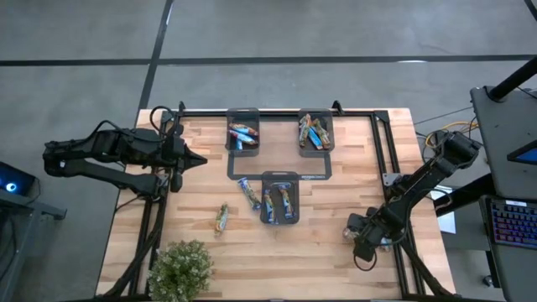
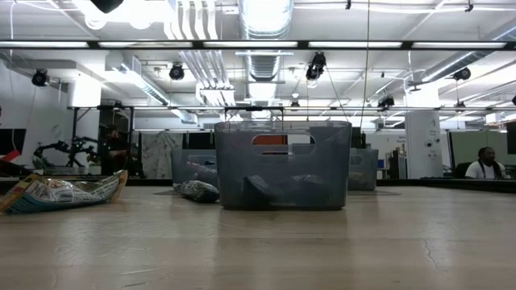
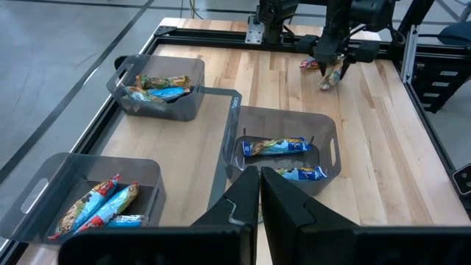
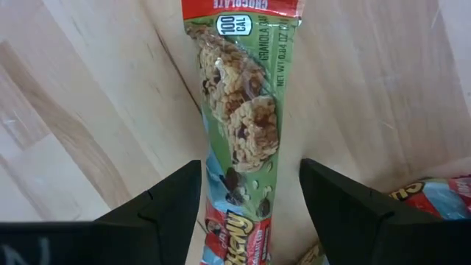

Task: Pick and place Granola Bars by type
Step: Put the red granola bar into the left black bin

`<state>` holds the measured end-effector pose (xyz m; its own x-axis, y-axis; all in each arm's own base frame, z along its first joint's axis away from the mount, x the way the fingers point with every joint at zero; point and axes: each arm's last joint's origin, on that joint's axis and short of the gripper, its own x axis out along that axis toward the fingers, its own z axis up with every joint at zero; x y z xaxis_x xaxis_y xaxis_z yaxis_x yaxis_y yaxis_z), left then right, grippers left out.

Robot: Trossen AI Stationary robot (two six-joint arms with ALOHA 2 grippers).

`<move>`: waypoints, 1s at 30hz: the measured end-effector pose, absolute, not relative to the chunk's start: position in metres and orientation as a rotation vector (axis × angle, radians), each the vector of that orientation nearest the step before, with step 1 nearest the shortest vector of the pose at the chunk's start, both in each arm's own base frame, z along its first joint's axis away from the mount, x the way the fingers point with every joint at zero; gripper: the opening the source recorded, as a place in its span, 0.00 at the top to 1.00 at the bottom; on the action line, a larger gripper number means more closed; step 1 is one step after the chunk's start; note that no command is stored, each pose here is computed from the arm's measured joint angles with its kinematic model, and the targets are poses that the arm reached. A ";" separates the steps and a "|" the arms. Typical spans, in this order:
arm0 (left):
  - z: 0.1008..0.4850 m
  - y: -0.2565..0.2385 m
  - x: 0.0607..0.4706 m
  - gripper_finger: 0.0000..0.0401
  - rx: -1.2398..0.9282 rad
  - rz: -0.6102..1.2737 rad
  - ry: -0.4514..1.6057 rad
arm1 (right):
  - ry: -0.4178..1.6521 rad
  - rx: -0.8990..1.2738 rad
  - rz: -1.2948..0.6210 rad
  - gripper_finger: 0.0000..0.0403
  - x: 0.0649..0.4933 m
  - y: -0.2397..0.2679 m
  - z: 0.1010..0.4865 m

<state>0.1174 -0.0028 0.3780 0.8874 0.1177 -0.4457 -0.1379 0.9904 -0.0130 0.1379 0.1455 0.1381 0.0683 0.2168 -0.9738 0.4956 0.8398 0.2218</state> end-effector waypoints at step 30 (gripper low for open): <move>0.378 -0.003 0.117 1.00 -0.044 0.133 0.461 | 1.519 0.578 -0.193 0.77 0.138 0.147 0.136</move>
<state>0.1174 -0.0028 0.3780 0.8873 0.1177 -0.4459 -0.1378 0.9904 -0.0127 0.1384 0.1466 0.1364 0.0671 0.2315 -0.9705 0.4670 0.8523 0.2356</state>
